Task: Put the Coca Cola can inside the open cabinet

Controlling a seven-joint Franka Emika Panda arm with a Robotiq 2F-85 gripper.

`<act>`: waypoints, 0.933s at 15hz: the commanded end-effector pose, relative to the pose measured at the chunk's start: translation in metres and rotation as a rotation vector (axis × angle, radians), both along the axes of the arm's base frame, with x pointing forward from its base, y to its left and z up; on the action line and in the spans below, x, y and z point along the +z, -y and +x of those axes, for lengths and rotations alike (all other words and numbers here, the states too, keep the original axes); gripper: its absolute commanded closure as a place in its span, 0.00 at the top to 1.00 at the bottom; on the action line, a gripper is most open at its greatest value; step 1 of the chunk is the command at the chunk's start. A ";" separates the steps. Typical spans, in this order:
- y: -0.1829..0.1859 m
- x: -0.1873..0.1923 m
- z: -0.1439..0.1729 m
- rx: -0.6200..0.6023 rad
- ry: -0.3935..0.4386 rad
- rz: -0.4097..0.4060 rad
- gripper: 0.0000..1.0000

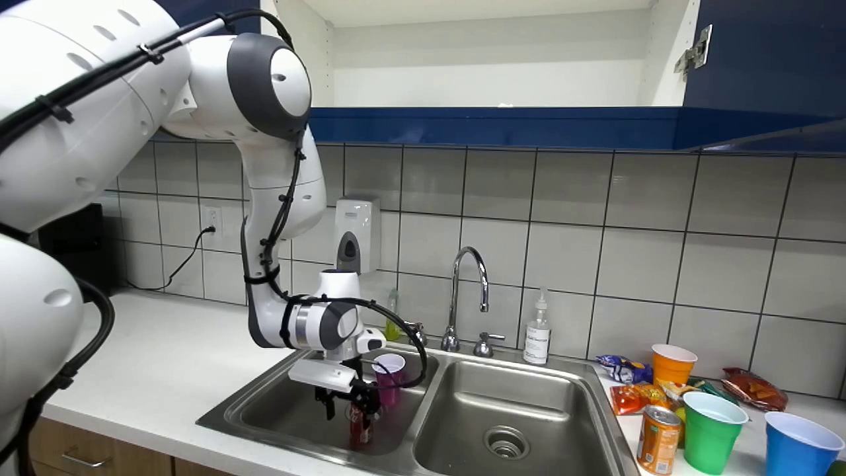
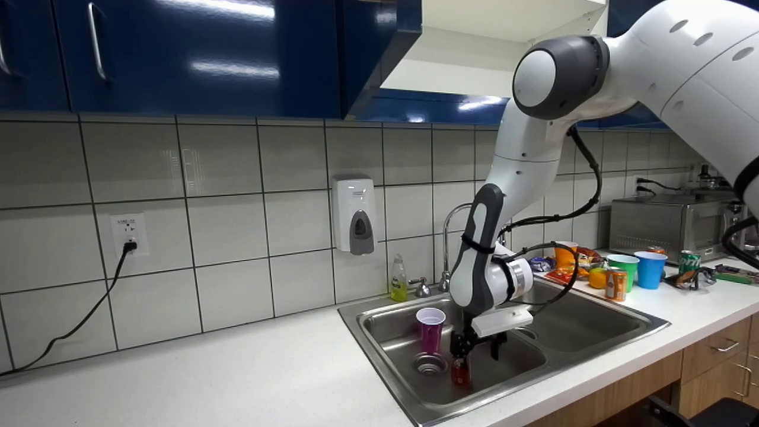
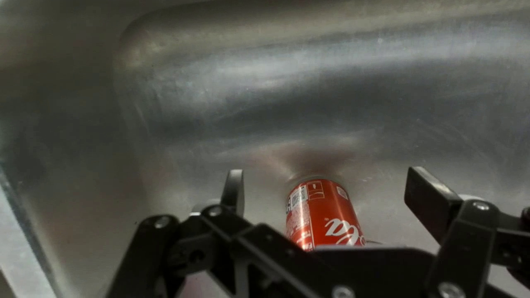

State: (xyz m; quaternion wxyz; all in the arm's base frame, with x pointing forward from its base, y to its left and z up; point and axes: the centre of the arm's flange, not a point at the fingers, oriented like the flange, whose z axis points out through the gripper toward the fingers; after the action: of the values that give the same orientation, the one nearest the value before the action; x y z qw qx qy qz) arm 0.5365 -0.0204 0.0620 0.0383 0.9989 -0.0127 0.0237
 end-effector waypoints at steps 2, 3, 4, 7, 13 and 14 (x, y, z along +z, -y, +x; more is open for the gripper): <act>-0.003 -0.003 0.004 -0.025 0.040 -0.013 1.00; -0.003 -0.004 0.004 -0.030 0.049 -0.013 1.00; -0.003 -0.005 0.004 -0.028 0.053 -0.014 1.00; -0.005 -0.007 0.004 -0.034 0.069 -0.017 1.00; -0.006 -0.011 0.005 -0.054 0.107 -0.025 1.00; -0.006 -0.012 0.005 -0.057 0.113 -0.026 1.00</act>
State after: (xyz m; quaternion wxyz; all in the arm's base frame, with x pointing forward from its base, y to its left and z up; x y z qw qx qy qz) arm 0.5391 -0.0177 0.0532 0.0452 0.9965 -0.0287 0.0648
